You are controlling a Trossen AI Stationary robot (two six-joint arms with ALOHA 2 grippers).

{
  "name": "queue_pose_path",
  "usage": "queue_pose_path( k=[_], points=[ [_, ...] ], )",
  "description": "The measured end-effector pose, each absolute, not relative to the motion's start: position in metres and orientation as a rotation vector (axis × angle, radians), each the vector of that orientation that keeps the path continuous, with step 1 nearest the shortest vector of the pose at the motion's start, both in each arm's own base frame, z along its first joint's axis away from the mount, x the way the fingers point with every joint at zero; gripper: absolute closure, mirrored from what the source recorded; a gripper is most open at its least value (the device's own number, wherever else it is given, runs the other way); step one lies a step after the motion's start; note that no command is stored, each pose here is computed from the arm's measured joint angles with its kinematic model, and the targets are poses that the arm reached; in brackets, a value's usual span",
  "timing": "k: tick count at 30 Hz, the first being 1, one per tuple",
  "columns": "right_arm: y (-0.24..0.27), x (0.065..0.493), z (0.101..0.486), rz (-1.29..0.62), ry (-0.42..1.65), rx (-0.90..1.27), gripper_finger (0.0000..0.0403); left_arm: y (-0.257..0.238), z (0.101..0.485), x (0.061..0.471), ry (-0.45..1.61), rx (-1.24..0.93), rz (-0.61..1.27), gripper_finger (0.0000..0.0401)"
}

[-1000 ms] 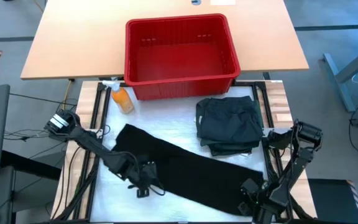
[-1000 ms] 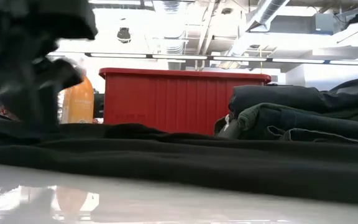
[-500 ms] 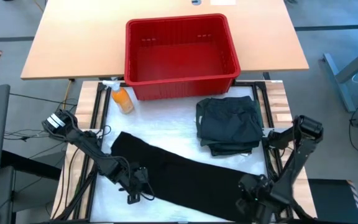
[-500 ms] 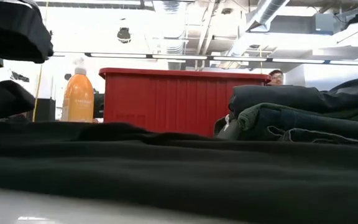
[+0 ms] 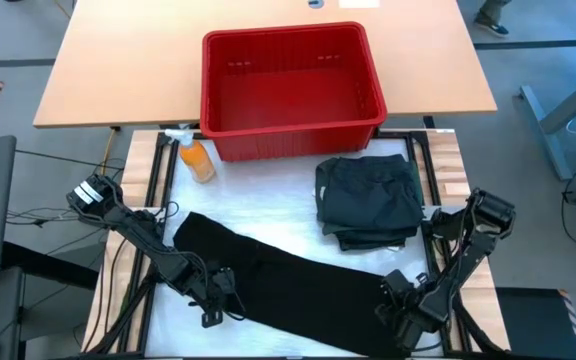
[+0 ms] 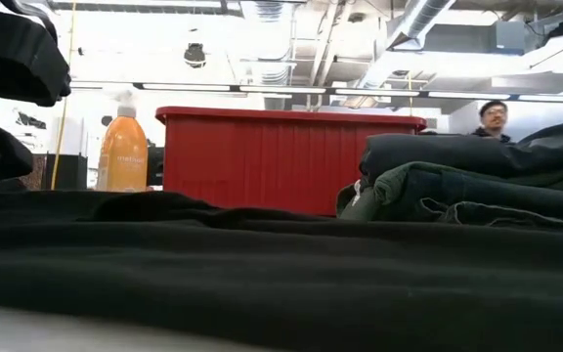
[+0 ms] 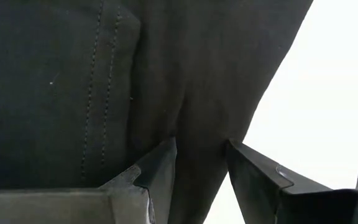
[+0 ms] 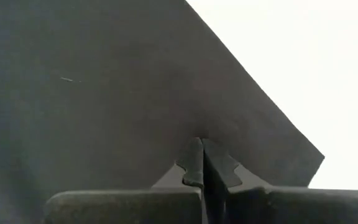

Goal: Fold Laundry from Bin
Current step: Fold the black shirt

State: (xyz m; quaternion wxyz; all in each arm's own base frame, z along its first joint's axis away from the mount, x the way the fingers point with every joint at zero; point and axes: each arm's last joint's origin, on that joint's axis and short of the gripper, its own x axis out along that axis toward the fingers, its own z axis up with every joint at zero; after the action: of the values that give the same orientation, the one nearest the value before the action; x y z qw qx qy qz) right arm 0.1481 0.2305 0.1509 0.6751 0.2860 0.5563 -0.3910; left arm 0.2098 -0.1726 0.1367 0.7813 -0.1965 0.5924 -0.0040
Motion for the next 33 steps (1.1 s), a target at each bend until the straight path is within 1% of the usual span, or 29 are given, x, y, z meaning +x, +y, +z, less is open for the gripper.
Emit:
queue_pose_path(
  k=[4,7,12,14,20,27,30,33],
  points=[
    [0.226,0.138,0.145,-0.942,1.288,0.629,0.0386,-0.173,0.136,0.209,1.281,-0.433,0.002,0.0262],
    [0.227,0.135,0.151,-0.944,1.321,0.623,0.0386,-0.173,0.136,0.209,1.282,-0.437,0.006,0.0262],
    [0.235,0.138,0.181,-0.794,1.35,0.687,0.0386,-0.173,0.136,0.21,1.278,-0.448,0.01,0.0262],
    [0.235,0.139,0.186,-0.777,1.347,0.685,0.0386,-0.173,0.137,0.21,1.274,-0.452,0.01,0.0262],
    [0.232,0.135,0.166,-0.87,1.335,0.576,0.0386,-0.173,0.137,0.211,1.271,-0.462,0.012,0.0262],
    [0.23,0.128,0.141,-0.887,1.382,0.555,0.0386,-0.176,0.137,0.209,1.268,-0.476,0.017,0.0262],
    [0.227,0.122,0.14,-0.943,1.383,0.522,0.0386,-0.176,0.137,0.209,1.268,-0.481,0.018,0.0262],
    [0.222,0.118,0.152,-0.982,1.396,0.502,0.0386,-0.176,0.138,0.208,1.267,-0.485,0.01,0.0262]
  ],
)
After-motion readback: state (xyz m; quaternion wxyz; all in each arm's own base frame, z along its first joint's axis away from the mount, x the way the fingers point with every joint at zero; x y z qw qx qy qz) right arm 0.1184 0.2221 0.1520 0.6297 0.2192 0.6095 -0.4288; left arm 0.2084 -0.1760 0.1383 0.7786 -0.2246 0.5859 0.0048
